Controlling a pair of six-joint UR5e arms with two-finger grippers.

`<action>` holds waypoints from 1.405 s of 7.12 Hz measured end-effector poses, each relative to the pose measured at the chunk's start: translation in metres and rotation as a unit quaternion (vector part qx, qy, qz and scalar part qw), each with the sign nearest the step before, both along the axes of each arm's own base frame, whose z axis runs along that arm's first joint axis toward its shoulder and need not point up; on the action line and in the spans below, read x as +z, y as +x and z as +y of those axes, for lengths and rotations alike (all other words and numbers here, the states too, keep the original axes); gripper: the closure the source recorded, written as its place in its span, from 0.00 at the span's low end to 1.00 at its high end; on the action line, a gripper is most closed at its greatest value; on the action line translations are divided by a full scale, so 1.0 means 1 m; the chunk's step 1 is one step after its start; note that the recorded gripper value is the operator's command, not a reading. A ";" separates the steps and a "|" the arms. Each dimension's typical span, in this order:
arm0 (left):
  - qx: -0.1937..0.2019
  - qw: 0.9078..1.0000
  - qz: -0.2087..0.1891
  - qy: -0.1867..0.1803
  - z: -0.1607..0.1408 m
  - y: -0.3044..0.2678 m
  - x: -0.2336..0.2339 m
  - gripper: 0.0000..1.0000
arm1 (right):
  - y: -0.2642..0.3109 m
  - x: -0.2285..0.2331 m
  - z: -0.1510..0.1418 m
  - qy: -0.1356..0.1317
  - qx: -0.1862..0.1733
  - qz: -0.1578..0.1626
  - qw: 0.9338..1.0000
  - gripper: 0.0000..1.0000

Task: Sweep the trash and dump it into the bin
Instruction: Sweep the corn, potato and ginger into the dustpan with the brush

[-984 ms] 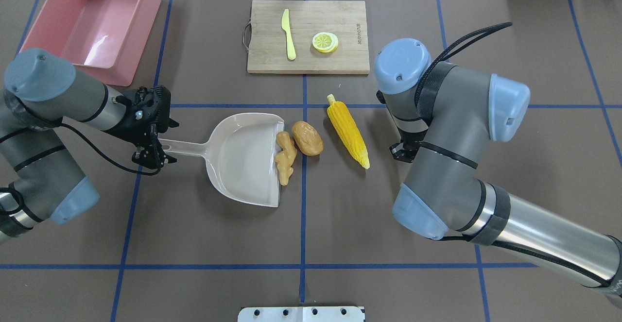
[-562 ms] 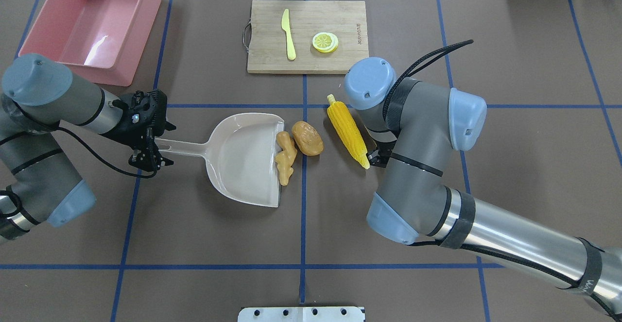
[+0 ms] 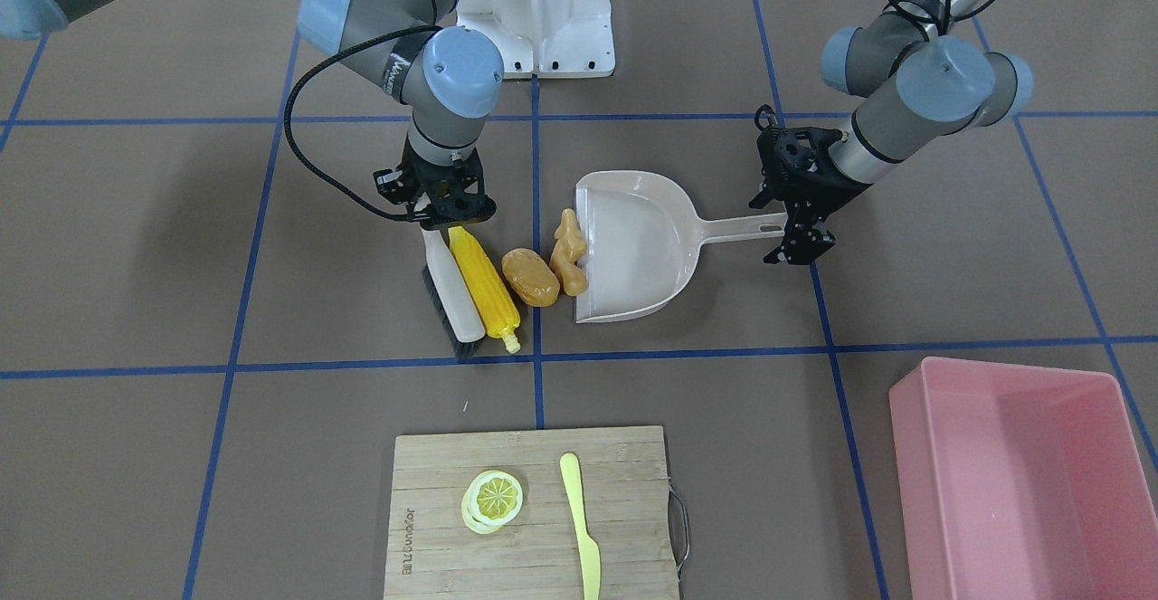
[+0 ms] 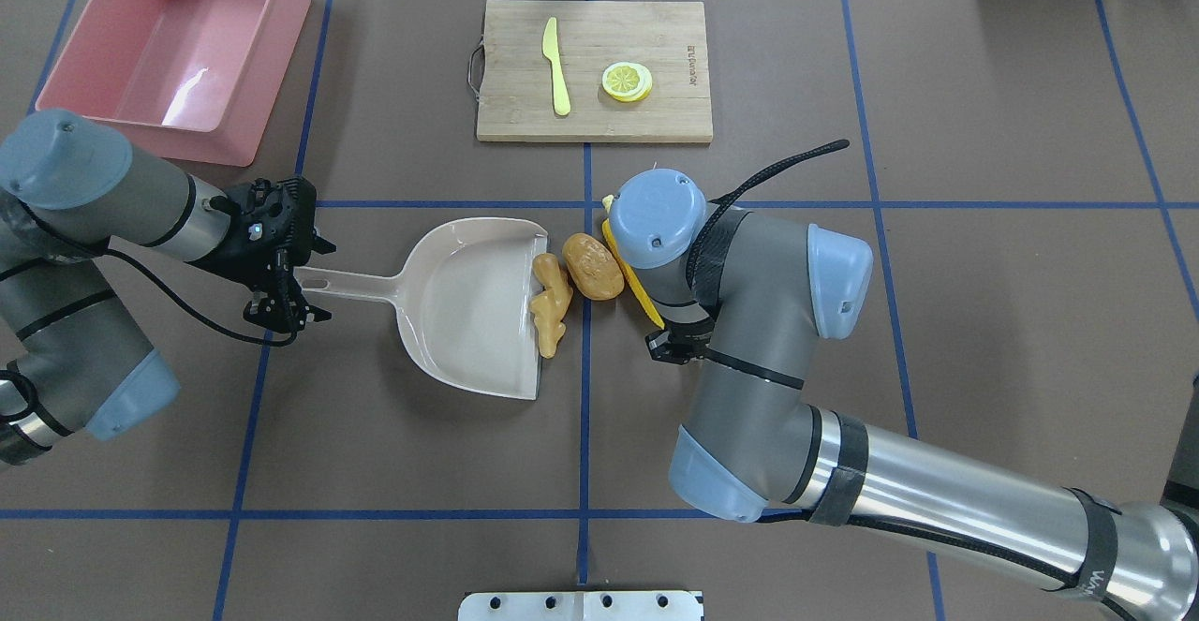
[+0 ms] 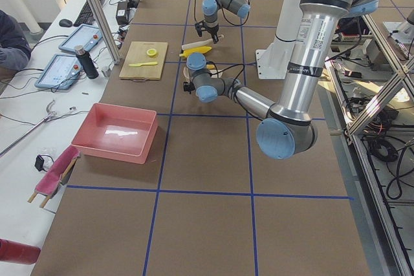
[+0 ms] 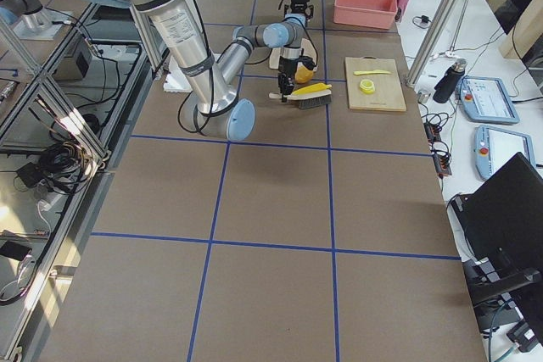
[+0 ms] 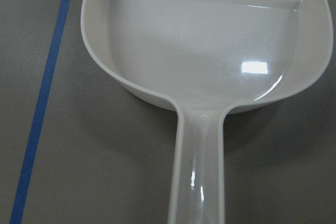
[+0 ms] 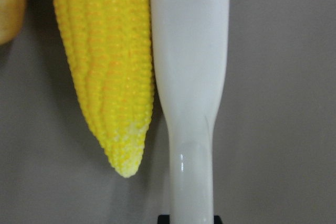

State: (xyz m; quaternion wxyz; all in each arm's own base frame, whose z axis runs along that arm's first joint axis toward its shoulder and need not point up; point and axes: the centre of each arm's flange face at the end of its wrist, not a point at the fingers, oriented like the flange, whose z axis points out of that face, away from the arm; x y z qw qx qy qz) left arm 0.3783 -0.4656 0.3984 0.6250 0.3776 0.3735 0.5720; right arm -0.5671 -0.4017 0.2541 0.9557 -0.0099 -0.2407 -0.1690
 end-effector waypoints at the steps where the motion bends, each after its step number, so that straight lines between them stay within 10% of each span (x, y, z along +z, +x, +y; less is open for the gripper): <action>1: -0.002 1.000 0.003 -0.002 0.000 0.000 -0.002 0.15 | -0.013 -0.011 0.009 -0.005 0.002 -0.019 1.000 1.00; 6: -0.006 1.000 0.000 -0.007 -0.002 0.001 0.004 0.84 | -0.069 -0.072 0.006 -0.020 0.033 -0.125 0.991 1.00; 10: -0.005 1.000 0.001 -0.009 -0.001 0.000 0.002 1.00 | -0.076 -0.118 0.011 -0.082 0.079 -0.216 0.970 1.00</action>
